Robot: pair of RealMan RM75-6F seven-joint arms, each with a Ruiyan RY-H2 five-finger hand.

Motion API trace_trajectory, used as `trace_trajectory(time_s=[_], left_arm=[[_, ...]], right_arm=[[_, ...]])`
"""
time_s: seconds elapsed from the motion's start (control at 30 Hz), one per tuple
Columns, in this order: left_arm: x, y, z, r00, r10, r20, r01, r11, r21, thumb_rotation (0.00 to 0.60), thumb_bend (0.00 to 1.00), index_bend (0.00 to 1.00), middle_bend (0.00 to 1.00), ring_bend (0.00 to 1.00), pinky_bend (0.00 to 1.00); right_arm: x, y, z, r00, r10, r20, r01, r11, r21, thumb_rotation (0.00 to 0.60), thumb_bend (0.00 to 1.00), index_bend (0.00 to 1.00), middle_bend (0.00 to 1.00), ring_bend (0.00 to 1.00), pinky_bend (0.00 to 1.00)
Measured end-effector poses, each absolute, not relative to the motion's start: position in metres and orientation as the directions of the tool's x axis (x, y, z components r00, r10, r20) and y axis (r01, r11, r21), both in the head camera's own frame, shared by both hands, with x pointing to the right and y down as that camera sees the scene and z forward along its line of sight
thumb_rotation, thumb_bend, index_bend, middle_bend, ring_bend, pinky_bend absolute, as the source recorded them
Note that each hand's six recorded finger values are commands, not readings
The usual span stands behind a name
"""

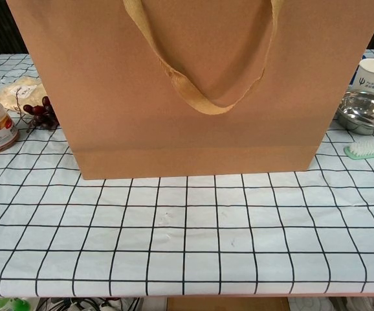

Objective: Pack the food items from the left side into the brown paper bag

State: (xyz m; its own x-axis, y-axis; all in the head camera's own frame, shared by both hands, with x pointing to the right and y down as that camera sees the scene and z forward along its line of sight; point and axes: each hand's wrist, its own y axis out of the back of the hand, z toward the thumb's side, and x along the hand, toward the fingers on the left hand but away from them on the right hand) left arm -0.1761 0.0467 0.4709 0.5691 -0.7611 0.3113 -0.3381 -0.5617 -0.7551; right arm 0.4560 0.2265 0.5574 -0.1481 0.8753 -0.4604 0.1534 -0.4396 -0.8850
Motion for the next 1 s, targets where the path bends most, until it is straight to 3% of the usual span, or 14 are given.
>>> trace_trajectory(time_s=[0.07, 0.17, 0.23, 0.33, 0.7, 1.0], left_arm=[[-0.172, 0.046, 0.474, 0.571, -0.757, 0.318, -0.325, -0.565, -0.759, 0.6, 0.23, 0.4, 0.39, 0.28, 0.41], [-0.169, 0.047, 0.479, 0.572, -0.745, 0.342, -0.292, -0.575, -0.764, 0.6, 0.14, 0.28, 0.26, 0.17, 0.33], [-0.17, 0.048, 0.481, 0.57, -0.737, 0.365, -0.269, -0.586, -0.764, 0.6, 0.07, 0.17, 0.13, 0.04, 0.17], [-0.174, 0.048, 0.48, 0.558, -0.734, 0.386, -0.251, -0.593, -0.765, 0.6, 0.01, 0.12, 0.05, 0.0, 0.04], [-0.193, 0.039, 0.462, 0.515, -0.792, 0.329, -0.289, -0.521, -0.803, 0.6, 0.04, 0.12, 0.08, 0.0, 0.07], [-0.25, 0.034, 0.455, 0.319, -0.891, 0.323, -0.032, -0.351, -0.936, 0.6, 0.04, 0.13, 0.1, 0.0, 0.11]], right_arm=[[0.456, 0.226, 0.557, -0.15, 0.876, -0.458, 0.153, -0.437, -0.886, 0.6, 0.27, 0.03, 0.03, 0.14, 0.27], [0.457, 0.226, 0.557, -0.152, 0.876, -0.457, 0.154, -0.436, -0.887, 0.6, 0.27, 0.03, 0.03, 0.14, 0.27], [0.457, 0.226, 0.557, -0.152, 0.877, -0.455, 0.154, -0.434, -0.888, 0.6, 0.27, 0.03, 0.03, 0.14, 0.27], [0.456, 0.226, 0.557, -0.15, 0.878, -0.454, 0.155, -0.433, -0.888, 0.6, 0.27, 0.03, 0.03, 0.14, 0.27], [0.456, 0.225, 0.556, -0.148, 0.883, -0.446, 0.161, -0.424, -0.892, 0.6, 0.27, 0.03, 0.03, 0.14, 0.27], [0.456, 0.223, 0.555, -0.145, 0.89, -0.433, 0.161, -0.411, -0.897, 0.6, 0.27, 0.03, 0.03, 0.14, 0.27]])
